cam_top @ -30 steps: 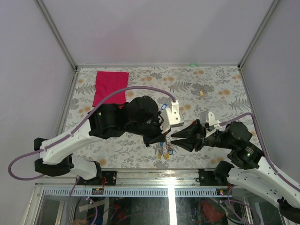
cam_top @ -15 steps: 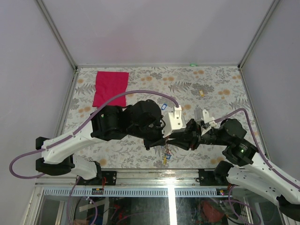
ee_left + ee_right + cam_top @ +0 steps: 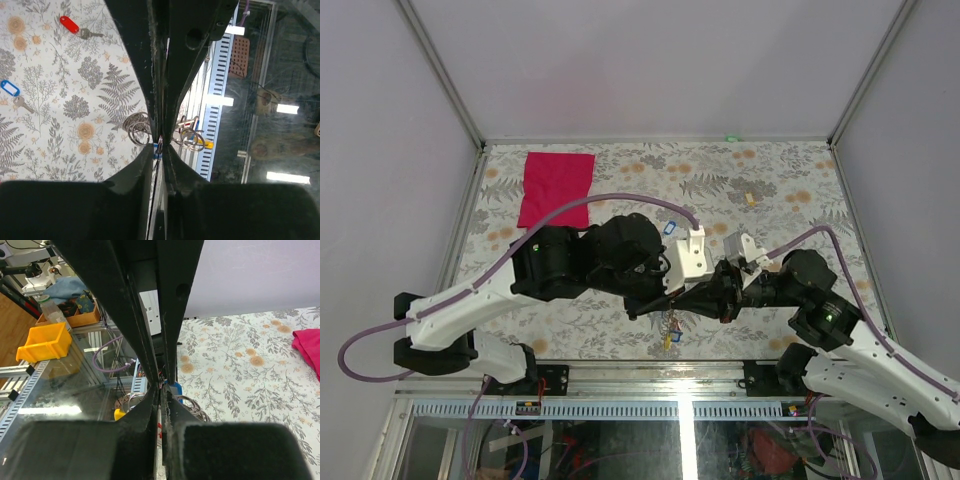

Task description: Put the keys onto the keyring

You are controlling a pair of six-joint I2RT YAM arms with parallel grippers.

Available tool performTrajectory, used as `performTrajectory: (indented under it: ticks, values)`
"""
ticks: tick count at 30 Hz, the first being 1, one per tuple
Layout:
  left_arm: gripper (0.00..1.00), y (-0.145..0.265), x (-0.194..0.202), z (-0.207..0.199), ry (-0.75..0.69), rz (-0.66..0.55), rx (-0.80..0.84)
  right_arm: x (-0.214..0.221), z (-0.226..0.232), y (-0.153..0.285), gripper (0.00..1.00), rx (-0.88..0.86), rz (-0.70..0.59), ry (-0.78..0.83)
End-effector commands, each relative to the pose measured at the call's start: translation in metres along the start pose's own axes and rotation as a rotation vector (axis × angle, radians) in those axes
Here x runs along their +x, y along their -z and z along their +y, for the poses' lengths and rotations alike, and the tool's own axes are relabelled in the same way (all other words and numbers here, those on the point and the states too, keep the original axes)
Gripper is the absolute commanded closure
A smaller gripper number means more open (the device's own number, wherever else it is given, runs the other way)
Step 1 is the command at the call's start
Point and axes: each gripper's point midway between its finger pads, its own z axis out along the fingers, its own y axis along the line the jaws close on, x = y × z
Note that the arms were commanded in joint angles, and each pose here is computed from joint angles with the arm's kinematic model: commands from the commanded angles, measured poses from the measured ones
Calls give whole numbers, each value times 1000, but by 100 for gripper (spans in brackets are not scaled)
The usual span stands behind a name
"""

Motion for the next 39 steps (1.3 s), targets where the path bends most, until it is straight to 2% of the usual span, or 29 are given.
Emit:
performTrajectory:
  ticks: [1,6,10,16,24,30,39]
  values:
    - [82,24,-29,-6,-31,-194,-4,-34,11,7,100,-3,-84,71]
    - [68,38,-43,-15,-38,-375,28,-52,24,14,100,-26,-124,102]
    - [66,52,-56,-24,-51,-550,63,-64,36,17,100,-67,-148,118]
    - [66,64,-67,-30,-65,-705,87,-78,49,21,100,-108,-182,136]
    - [66,58,-70,-35,-81,-711,118,-83,50,21,100,-114,-190,136]
    - [77,55,-69,-36,-89,-704,123,-85,49,23,100,-97,-204,142]
    - [75,49,-67,-40,-86,-685,155,-89,51,24,100,-97,-215,147]
